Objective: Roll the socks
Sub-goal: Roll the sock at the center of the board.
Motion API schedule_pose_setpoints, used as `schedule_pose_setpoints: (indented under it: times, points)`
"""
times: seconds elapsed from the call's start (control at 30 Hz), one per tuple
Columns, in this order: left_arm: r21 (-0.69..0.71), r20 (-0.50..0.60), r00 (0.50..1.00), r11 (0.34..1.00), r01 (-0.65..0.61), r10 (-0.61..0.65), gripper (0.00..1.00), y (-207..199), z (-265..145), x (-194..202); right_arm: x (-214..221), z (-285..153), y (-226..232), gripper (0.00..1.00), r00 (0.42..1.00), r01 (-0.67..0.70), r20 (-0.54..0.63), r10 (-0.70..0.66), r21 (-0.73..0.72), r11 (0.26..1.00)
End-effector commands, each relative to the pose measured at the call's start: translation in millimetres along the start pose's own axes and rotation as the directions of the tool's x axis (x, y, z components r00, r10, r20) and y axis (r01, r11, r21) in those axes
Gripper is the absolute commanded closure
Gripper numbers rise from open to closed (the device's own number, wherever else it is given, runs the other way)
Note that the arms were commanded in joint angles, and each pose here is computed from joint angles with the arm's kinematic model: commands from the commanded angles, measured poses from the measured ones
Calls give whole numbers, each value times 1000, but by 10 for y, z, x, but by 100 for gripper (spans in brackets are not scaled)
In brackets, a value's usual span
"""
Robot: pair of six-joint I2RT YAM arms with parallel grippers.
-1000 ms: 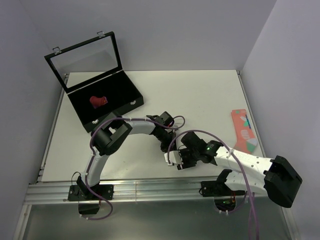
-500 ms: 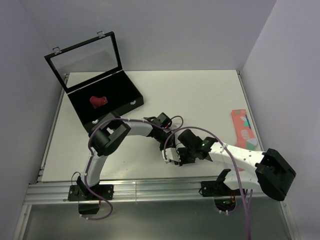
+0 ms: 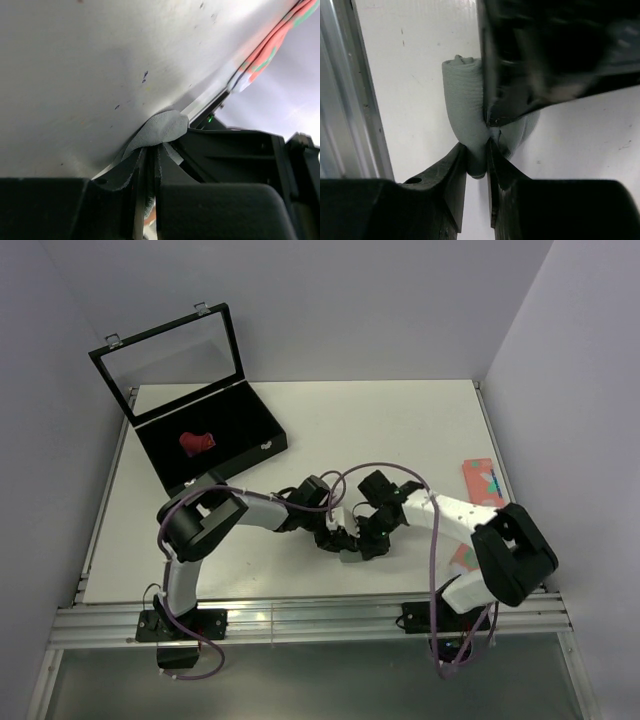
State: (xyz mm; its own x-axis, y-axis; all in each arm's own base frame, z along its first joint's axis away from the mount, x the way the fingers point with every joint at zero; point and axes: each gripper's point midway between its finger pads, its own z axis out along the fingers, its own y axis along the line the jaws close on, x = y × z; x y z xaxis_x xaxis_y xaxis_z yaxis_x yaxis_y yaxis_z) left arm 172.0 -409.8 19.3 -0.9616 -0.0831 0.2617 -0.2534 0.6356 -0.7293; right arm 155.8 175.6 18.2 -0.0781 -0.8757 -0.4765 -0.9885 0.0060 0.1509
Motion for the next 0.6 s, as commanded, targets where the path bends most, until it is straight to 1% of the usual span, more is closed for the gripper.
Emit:
schedule_pose_setpoints:
  times: [0.0, 0.1, 0.13, 0.17, 0.2, 0.3, 0.37, 0.47, 0.5, 0.53, 0.57]
  points:
    - [-70, 225, 973, 996, 61, -44, 87, 275, 67, -329, 173, -69, 12, 76, 994, -89, -68, 84, -82, 993]
    - [-66, 247, 969, 997, 41, -24, 87, 259, 101, -338, 186, -92, -67, 77, 985, -158, -92, 147, -134, 978]
    - [-63, 244, 970, 997, 33, -16, 87, 262, 120, -312, 204, -48, -47, 77, 978, -197, -104, 181, -182, 963]
    - [-63, 247, 969, 998, 25, -9, 87, 253, 134, -306, 153, -81, -142, 76, 975, -215, -95, 201, -183, 959]
    - [-64, 264, 964, 998, 9, 9, 85, 260, 148, -309, 191, -45, -85, 77, 964, -261, -123, 238, -233, 937]
    - [-66, 294, 955, 997, -29, 47, 84, 252, 144, -331, 177, -46, -169, 77, 949, -310, -137, 284, -245, 918]
    - [-68, 342, 937, 996, -51, 71, 83, 278, 107, -394, 219, -6, -180, 77, 932, -354, -170, 319, -253, 900]
    - [-90, 412, 904, 992, -86, 116, 81, 325, 13, -484, 212, 30, -261, 77, 918, -388, -182, 352, -234, 891]
    - [-86, 429, 894, 991, -100, 128, 80, 297, -29, -495, 213, 27, -248, 77, 910, -406, -194, 367, -239, 882]
    - [-97, 436, 890, 990, -102, 135, 77, 364, -52, -488, 220, 43, -251, 77, 903, -421, -203, 378, -242, 874]
    - [-95, 465, 873, 989, -114, 145, 76, 341, -87, -535, 221, 48, -256, 77, 899, -429, -209, 385, -242, 870]
